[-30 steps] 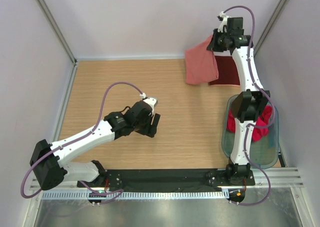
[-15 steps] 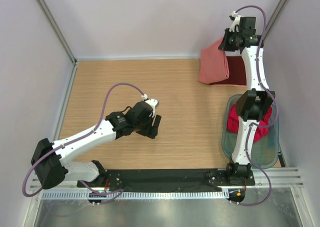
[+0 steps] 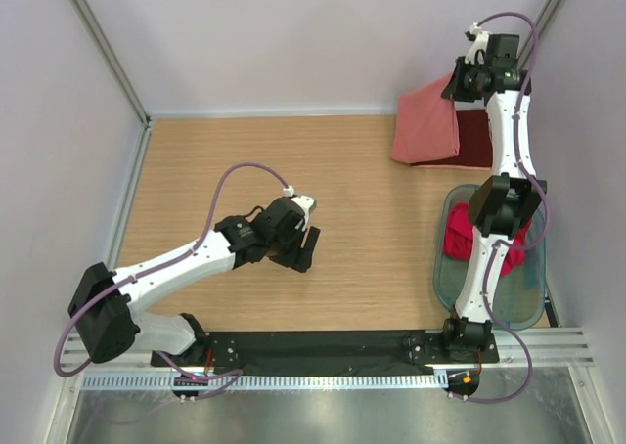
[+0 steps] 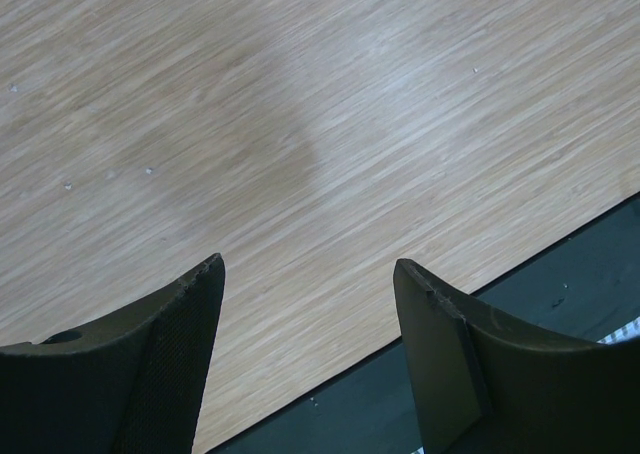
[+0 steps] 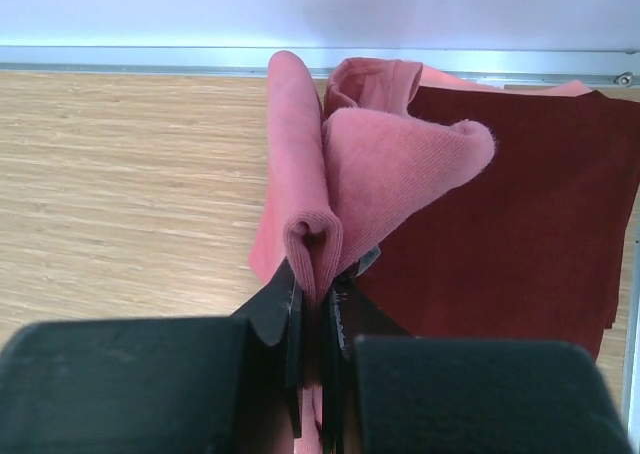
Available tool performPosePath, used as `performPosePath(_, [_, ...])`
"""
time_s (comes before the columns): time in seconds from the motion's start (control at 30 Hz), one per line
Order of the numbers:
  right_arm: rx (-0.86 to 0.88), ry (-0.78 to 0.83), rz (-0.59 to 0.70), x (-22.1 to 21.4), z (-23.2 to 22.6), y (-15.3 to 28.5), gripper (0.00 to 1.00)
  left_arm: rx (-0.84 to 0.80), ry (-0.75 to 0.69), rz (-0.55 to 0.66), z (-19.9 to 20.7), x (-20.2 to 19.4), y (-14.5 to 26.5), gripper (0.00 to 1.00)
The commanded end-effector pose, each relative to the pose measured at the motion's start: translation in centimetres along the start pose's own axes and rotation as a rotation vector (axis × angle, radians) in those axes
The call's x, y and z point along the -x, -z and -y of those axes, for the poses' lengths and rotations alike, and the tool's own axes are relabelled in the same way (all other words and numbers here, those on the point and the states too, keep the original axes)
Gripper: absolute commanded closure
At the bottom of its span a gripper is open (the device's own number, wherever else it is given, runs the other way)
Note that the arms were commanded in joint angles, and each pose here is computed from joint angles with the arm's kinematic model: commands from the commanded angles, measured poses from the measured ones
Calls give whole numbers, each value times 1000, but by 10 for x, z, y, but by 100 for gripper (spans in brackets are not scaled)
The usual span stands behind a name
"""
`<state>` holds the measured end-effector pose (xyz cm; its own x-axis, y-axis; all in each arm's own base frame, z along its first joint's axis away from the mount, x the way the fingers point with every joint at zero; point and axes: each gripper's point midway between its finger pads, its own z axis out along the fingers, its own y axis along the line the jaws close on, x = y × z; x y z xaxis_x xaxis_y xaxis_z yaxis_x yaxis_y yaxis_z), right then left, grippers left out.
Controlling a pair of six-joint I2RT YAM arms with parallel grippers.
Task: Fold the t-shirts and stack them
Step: Neatly place the folded tshirt to the corner
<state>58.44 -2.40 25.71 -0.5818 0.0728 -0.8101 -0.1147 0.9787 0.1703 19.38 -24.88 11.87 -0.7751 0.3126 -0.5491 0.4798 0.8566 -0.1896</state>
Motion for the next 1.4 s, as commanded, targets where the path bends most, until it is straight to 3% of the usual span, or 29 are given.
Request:
performPosePath(0.0, [49,40,114,39,-15,41,99,-40,-18,35,11,20,3,30])
performPosePath(0.23, [135,48,79,28,-35,60,99,-53,-32,42,15,28,0,30])
performPosePath(0.67, [85,48,99,34,-19,73,99,-46,-28,36,12,26,3,30])
performPosePath(0.97, [51,53,128,45,2,63,99,-58,-31,23,15,27,1,30])
performPosePath(1.37, [30,27,87,21,39,-3,99,-36,-36,-26,8,15,-4,30])
